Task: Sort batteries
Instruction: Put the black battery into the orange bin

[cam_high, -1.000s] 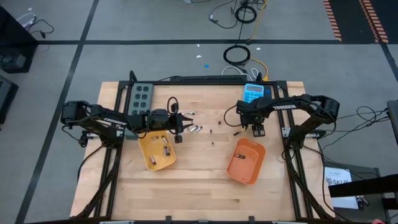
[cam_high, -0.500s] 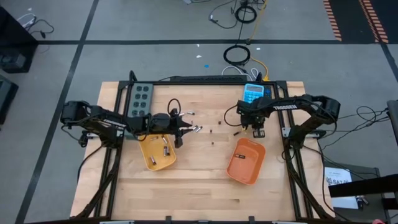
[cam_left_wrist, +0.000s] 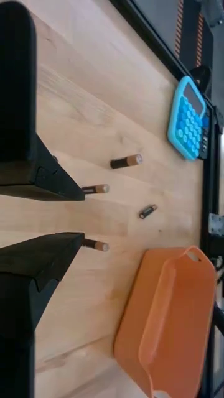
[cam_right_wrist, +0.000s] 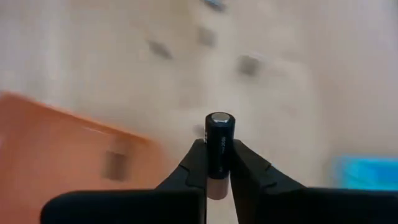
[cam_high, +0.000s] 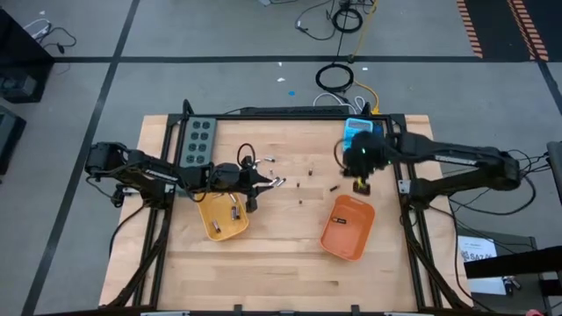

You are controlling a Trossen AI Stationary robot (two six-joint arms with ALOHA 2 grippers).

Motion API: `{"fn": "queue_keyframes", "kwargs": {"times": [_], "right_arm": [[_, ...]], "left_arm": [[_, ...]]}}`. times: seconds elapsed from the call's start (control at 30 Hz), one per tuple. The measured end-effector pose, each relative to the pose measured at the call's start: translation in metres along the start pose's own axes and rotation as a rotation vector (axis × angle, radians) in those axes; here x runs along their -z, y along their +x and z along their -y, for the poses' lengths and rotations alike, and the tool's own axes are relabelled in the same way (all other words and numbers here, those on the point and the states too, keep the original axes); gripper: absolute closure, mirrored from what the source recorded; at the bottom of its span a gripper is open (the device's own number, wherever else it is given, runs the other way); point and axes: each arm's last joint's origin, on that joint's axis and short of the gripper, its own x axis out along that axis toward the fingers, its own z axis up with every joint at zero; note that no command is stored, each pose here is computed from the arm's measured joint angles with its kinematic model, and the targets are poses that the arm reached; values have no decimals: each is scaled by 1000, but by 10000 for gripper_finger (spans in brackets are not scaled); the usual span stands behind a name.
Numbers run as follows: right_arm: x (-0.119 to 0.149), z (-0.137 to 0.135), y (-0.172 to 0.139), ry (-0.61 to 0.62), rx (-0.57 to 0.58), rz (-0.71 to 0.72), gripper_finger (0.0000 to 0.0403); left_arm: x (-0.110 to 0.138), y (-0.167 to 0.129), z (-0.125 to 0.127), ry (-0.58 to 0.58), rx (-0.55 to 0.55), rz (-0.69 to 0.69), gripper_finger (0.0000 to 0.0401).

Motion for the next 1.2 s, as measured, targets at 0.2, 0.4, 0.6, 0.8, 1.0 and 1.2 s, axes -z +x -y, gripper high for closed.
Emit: {"fn": "queue_keyframes", "kwargs": {"times": [0.2,0.4,0.6,0.8,1.0,1.2], "right_arm": [[11,-48,16,72,-151,-102,380],[31,-83,54,122,-181,-309,380],[37,-96,80,149,-108,-411,368],[38,-97,94,182,-70,-445,300],[23,-99,77,182,-75,-439,287],[-23,-95,41,123,11,-261,289]], "left_arm": [[1,0,-4,-13,-45,-7,299],[-7,1,-4,-20,-59,28,299],[-16,3,-4,-15,-59,28,299],[-17,3,-4,-16,-58,38,299],[-17,3,-4,-8,-42,33,299],[-17,2,7,79,12,43,299]]}}
